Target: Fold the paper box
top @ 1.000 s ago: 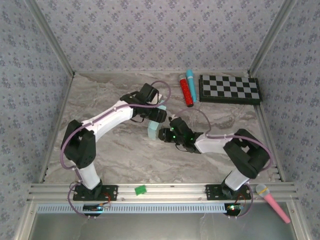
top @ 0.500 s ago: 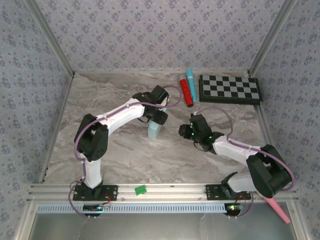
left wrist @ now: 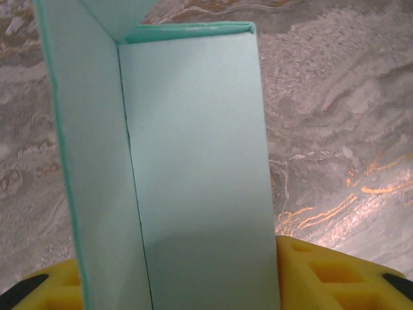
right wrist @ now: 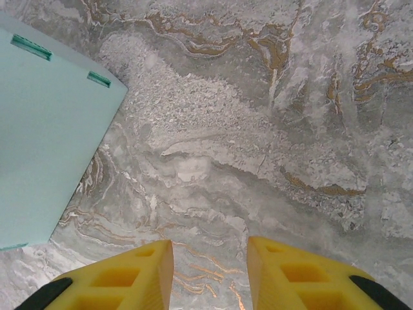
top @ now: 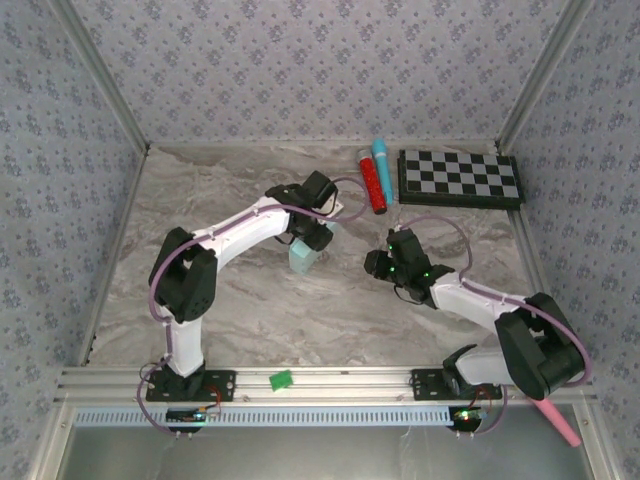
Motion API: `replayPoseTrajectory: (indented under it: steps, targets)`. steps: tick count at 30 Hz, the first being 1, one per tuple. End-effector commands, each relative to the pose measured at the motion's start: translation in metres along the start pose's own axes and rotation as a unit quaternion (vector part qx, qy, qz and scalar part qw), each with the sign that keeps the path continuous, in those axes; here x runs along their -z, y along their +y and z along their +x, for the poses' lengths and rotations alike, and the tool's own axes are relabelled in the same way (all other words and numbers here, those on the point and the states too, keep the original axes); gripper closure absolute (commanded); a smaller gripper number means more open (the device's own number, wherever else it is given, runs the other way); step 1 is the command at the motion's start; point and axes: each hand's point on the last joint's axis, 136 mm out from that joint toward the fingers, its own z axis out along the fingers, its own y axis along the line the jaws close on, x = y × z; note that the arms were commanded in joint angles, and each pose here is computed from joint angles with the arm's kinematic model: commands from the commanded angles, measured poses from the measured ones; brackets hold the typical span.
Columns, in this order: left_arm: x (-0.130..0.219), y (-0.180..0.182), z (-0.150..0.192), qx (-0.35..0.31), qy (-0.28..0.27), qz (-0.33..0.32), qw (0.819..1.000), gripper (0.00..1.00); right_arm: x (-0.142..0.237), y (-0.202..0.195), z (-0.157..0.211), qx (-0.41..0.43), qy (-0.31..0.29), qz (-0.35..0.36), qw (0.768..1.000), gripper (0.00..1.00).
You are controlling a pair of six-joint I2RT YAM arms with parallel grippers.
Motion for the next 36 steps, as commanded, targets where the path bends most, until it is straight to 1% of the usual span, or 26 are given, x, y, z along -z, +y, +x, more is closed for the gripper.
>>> replayPoseTrajectory:
  steps: [1,4,6,10,16,21,26,36]
  targets:
    - [0.008,-0.003,0.0,-0.077,-0.013,0.032,0.996,0.52,0.004,-0.005,0.004,0.004,0.007,0.005,1.0,0.63]
    - [0.009,-0.01,0.002,-0.125,-0.026,0.063,0.99,0.52,0.005,-0.007,0.004,0.003,0.007,0.007,1.0,0.63]
    - [0.008,-0.013,0.007,-0.151,-0.026,0.087,0.984,0.52,0.005,-0.008,0.005,0.003,0.008,0.008,1.0,0.63]
    - [0.009,-0.012,0.014,-0.184,-0.025,0.117,0.976,0.53,0.007,-0.009,0.004,0.002,0.006,0.008,1.0,0.62]
    - [0.013,-0.016,0.018,-0.249,-0.035,0.145,0.957,0.53,0.007,-0.012,0.004,0.0,0.007,0.012,1.0,0.62]
    - [0.01,-0.02,0.021,-0.295,-0.035,0.154,0.942,0.53,0.007,-0.014,0.004,-0.003,0.006,0.013,1.0,0.62]
    - [0.01,-0.024,0.025,-0.35,-0.045,0.167,0.921,0.53,0.007,-0.016,0.004,-0.004,0.009,0.013,1.0,0.62]
    - [0.003,-0.021,0.021,-0.394,-0.04,0.167,0.903,0.47,0.007,-0.021,0.004,-0.006,0.011,0.019,1.0,0.62]
